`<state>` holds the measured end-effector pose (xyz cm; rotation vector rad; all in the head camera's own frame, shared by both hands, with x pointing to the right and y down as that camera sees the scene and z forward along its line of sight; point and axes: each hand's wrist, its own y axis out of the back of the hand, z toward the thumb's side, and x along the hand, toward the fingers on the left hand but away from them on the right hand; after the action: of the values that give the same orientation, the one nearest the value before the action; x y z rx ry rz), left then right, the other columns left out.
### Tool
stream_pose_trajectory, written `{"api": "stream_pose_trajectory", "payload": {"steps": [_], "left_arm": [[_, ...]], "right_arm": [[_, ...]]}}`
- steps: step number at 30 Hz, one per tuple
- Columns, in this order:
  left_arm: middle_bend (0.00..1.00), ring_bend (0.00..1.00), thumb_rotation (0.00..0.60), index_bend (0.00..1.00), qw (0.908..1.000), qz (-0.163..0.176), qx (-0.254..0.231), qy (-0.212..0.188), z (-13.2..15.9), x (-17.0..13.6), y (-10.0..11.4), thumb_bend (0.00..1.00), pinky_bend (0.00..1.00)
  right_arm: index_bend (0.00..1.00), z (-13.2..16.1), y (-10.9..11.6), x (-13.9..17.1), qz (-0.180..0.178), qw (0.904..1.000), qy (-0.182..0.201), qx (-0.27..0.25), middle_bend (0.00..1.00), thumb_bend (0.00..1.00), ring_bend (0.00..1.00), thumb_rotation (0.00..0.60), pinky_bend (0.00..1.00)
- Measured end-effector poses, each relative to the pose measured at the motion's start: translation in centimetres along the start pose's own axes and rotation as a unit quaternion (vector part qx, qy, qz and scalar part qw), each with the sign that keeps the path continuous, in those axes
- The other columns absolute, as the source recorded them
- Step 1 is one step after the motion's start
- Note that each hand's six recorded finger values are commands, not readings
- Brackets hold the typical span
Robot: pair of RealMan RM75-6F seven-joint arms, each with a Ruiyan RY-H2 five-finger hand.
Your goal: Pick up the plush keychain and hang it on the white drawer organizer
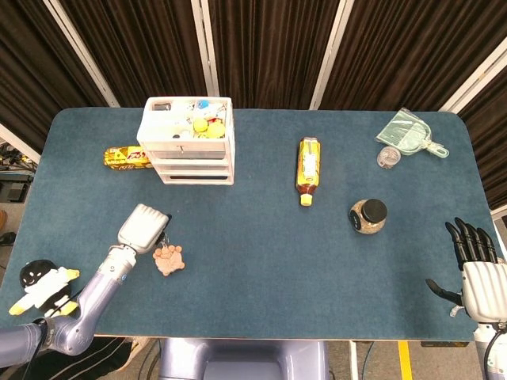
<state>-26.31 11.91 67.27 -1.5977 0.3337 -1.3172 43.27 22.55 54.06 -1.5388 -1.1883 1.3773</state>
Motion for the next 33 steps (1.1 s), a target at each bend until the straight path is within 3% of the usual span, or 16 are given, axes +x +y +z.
{"api": "stream_pose_trajectory", "payload": {"steps": [8,16,33], "left_arm": [[1.00,0.86,0.600,0.61,0.9928,0.088,0.075,-0.032,0.1,1.4,4.0,0.45,0.76],[1.00,0.86,0.600,0.61,0.9785,0.173,0.106,-0.038,-0.4,2.9,8.1,0.45,0.76],[1.00,0.86,0.600,0.61,0.9680,0.212,0.132,-0.027,-1.4,5.8,11.0,0.45,0.76]], "right_arm": [[0.00,-0.1,0.1,0.0,-0.001,1.0000,-0.001,-0.002,0.00,0.02,0.00,0.600,0.00],[0.00,0.0,0.1,0.0,-0.003,1.0000,0.001,-0.005,0.00,0.02,0.00,0.600,0.00],[0.00,0.1,0.1,0.1,0.000,0.9999,0.002,-0.012,0.00,0.02,0.00,0.600,0.00]]}}
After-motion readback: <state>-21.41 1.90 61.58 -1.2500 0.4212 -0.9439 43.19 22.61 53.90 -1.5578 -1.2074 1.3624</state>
